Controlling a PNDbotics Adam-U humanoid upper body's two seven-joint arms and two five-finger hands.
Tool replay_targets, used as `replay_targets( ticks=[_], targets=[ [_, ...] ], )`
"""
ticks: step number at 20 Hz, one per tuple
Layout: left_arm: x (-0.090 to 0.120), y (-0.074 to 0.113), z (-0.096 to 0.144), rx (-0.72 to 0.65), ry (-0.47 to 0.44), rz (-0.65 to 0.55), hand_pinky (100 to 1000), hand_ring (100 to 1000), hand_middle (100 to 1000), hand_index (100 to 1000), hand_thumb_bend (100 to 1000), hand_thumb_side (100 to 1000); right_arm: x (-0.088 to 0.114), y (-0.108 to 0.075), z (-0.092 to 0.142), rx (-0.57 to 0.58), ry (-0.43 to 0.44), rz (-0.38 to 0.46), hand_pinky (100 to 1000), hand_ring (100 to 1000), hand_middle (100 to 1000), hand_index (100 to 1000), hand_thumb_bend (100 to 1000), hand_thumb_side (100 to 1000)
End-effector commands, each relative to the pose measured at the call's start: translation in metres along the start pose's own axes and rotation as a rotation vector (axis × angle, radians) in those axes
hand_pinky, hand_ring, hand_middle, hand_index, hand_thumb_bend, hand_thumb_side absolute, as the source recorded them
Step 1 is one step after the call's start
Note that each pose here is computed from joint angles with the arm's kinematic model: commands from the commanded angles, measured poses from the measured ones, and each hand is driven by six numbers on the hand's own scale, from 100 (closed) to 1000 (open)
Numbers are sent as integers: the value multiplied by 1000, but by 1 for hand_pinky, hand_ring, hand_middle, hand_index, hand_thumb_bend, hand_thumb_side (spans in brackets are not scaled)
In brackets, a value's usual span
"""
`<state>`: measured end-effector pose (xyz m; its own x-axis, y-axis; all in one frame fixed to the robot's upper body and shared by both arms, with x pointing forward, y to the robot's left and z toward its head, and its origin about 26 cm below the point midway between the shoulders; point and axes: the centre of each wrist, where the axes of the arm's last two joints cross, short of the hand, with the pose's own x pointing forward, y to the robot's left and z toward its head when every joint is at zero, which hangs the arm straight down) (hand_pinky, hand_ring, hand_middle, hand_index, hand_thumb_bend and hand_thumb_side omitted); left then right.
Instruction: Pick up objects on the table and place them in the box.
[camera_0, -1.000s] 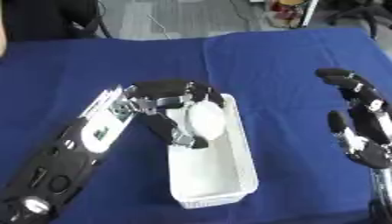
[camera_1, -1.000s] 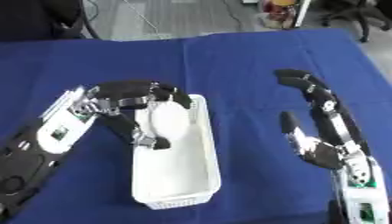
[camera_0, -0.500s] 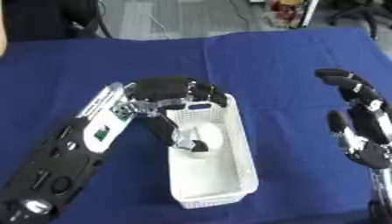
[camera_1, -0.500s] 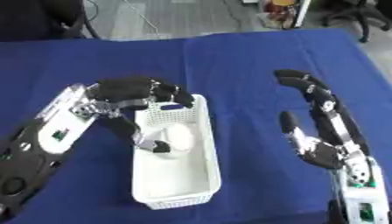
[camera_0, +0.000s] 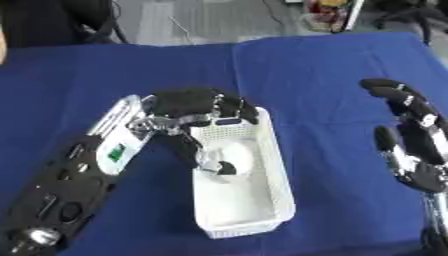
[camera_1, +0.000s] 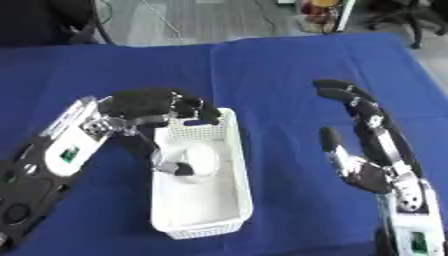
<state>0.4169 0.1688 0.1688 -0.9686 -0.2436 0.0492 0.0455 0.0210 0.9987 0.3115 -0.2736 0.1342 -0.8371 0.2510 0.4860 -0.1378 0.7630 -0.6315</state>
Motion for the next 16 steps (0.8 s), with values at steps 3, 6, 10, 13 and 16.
replay_targets(
  ticks=[3,6,10,13,16],
  targets=[
    [22,39,26,155,-45,-38,720,765,848,869,842,657,3,-5,-1,5,-13,22,1000,899,846,854,192,558],
    [52,67,49,339,-81,-7,694,756,842,837,835,668,3,-6,-1,3,-10,26,1000,899,846,854,194,559],
    [90,93,82,593,-87,83,668,741,824,810,861,499,3,-7,0,3,-2,31,1000,899,846,854,192,557],
    [91,86,102,724,-95,172,668,742,825,806,858,489,3,-7,-1,5,-3,35,1000,899,846,854,191,557],
    [89,76,116,809,-68,222,655,736,828,787,849,468,3,-7,-1,6,-2,35,1000,899,846,855,191,556]
  ],
)
